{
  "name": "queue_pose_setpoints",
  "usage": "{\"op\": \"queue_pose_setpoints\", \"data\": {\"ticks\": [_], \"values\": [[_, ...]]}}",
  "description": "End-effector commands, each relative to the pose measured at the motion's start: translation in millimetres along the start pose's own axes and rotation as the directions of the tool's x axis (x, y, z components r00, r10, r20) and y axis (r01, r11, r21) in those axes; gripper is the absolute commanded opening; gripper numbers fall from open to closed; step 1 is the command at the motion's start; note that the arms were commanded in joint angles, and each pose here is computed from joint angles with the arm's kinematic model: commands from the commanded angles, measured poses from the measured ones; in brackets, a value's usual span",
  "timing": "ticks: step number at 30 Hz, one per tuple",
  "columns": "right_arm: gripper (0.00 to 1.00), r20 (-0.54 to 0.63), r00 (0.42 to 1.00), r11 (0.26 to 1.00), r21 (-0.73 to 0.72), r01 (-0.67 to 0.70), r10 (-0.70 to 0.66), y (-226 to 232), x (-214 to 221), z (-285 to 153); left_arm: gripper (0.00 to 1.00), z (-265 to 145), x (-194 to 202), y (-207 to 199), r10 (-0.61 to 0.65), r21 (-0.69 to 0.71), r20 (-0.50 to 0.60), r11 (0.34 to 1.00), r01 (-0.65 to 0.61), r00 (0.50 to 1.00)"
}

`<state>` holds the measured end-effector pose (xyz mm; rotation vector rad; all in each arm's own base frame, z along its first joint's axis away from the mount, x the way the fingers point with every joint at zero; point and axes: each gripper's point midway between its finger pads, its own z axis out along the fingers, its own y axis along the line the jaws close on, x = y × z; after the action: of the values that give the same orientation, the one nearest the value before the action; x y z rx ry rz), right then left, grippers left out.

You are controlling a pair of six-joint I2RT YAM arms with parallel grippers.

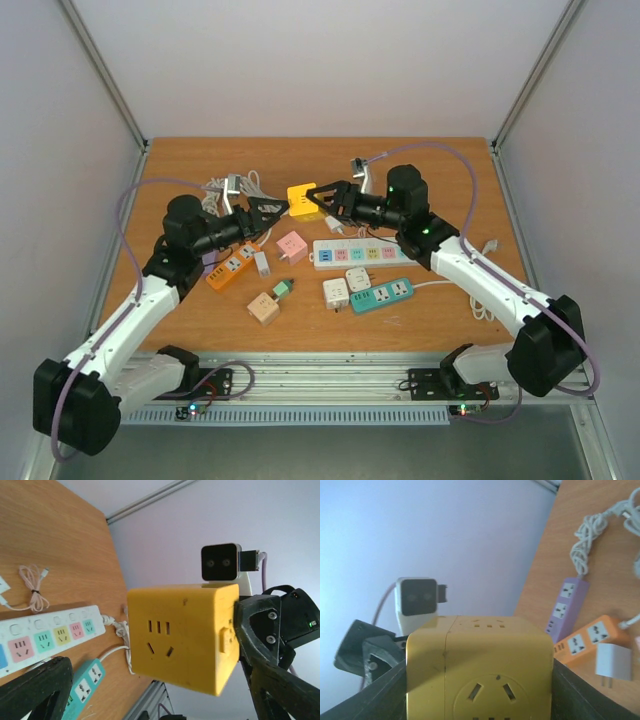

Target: Insert the plug

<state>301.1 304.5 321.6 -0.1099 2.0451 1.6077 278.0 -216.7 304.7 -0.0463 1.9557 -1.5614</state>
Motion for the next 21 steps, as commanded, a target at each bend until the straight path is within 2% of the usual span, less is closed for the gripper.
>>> {"op": "queue_pose_setpoints", "data": {"ticks": [1,8,16,19,21], "values": [[0.55,0.098,0.994,0.995,-0.093,-0.045,0.055,28,-19,9,0.95,1,-4,-26,-0.074,0.148,0.004,0.986,0.072,0.997],[0.54,0.089,0.99,0.987,-0.128,-0.1,0.111,36,-19,18,0.88,-2,-12,-29,-0.187,0.192,0.044,0.966,0.175,0.981],[0.54,0.097,0.971,0.966,-0.162,-0.2,0.217,37,-13,23,0.88,8,-16,-30,-0.259,0.227,-0.001,0.941,0.252,0.966],[0.54,0.106,0.968,0.965,-0.161,-0.209,0.228,35,-13,22,0.92,7,-15,-22,-0.256,0.194,0.019,0.949,0.248,0.966],[0.54,0.1,0.968,0.964,-0.156,-0.215,0.232,33,-12,23,0.89,7,-15,-24,-0.243,0.202,0.017,0.951,0.235,0.97]]}}
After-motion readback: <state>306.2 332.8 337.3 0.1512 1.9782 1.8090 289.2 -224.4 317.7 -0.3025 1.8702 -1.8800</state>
